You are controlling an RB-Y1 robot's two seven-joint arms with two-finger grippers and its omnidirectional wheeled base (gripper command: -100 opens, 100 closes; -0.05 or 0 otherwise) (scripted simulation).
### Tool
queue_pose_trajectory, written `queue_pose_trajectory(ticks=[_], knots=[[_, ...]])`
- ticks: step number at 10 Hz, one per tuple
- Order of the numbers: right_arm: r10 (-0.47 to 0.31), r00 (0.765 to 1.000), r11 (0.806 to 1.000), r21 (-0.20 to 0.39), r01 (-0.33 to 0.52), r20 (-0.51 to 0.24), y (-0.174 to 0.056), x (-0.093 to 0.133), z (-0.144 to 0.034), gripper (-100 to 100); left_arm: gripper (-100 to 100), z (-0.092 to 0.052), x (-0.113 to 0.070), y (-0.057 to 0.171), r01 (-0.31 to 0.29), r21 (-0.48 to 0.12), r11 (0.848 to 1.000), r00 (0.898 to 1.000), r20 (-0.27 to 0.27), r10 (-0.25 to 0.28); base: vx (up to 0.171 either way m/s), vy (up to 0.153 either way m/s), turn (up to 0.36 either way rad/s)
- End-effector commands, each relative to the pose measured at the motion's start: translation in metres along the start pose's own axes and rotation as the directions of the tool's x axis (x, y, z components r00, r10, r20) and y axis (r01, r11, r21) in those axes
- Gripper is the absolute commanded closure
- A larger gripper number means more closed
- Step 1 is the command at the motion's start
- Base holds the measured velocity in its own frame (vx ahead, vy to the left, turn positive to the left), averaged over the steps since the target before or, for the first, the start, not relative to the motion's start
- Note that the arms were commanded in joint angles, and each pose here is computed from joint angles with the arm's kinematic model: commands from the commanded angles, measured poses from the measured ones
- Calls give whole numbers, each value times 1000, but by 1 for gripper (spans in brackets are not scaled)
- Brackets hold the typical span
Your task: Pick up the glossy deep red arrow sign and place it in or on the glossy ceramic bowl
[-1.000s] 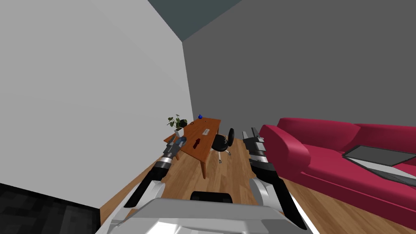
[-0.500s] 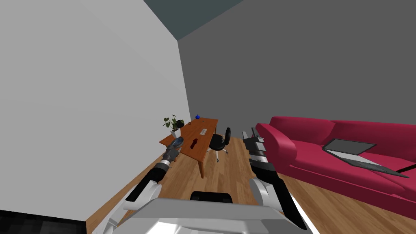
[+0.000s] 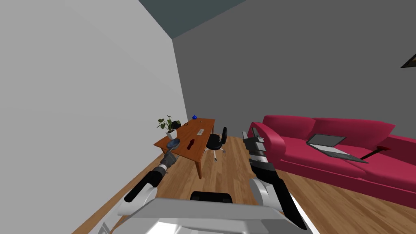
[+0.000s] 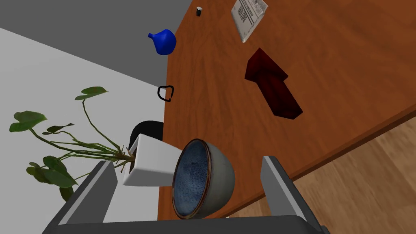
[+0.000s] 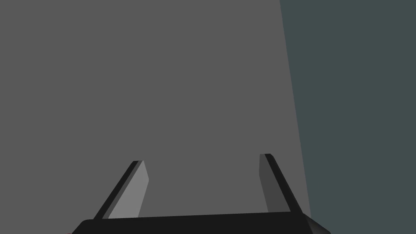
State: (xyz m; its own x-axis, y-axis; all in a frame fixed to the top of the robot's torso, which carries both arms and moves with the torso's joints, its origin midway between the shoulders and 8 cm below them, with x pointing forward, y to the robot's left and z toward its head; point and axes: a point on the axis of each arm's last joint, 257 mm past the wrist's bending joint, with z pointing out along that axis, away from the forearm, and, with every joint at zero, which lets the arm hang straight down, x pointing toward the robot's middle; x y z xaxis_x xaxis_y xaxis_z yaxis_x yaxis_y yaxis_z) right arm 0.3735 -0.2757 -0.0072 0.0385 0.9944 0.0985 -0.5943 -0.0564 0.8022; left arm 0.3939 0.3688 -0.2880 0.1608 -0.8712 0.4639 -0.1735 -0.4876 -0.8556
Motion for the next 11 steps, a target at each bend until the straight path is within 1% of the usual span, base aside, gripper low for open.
queue_pose_trajectory(ticks=[1, 2, 3, 4, 5, 6, 7, 8, 9, 10, 11], knots=[[0, 1000, 1000, 0, 0, 0, 0, 0, 0, 0, -100, -1, -15, 8, 29, -41, 999, 999, 34, -28, 2, -24, -82], [0, 1000, 1000, 0, 0, 0, 0, 0, 0, 0, -100, -3, -39, 19, 77, -82, 994, 994, 83, -71, 8, -33, -156], [0, 1000, 1000, 0, 0, 0, 0, 0, 0, 0, -100, -4, -42, 24, 83, -100, 991, 993, 95, -74, 7, -24, -78], [0, 1000, 1000, 0, 0, 0, 0, 0, 0, 0, -100, -7, -61, 33, 138, -142, 980, 983, 145, -117, 10, -30, -166], [0, 1000, 1000, 0, 0, 0, 0, 0, 0, 0, -100, -8, -68, 38, 141, -152, 978, 980, 161, -116, 10, -21, -84], [0, 1000, 1000, 0, 0, 0, 0, 0, 0, 0, -100, -13, -91, 48, 196, -185, 963, 964, 218, -154, 15, -29, -155], [0, 1000, 1000, 0, 0, 0, 0, 0, 0, 0, -100, -15, -94, 52, 200, -194, 960, 961, 229, -154, 17, -23, -92], [0, 1000, 1000, 0, 0, 0, 0, 0, 0, 0, -100, -22, -116, 60, 258, -219, 941, 938, 289, -190, 26, -31, -160], [0, 1000, 1000, 0, 0, 0, 0, 0, 0, 0, -100, -23, -119, 63, 261, -226, 938, 935, 299, -188, 24, -29, -96], [0, 1000, 1000, 0, 0, 0, 0, 0, 0, 0, -100, -32, -141, 71, 319, -245, 915, 906, 361, -219, 34, -34, -155], [0, 1000, 1000, 0, 0, 0, 0, 0, 0, 0, -100, -33, -144, 74, 322, -249, 913, 903, 369, -218, 28, -20, -104]])
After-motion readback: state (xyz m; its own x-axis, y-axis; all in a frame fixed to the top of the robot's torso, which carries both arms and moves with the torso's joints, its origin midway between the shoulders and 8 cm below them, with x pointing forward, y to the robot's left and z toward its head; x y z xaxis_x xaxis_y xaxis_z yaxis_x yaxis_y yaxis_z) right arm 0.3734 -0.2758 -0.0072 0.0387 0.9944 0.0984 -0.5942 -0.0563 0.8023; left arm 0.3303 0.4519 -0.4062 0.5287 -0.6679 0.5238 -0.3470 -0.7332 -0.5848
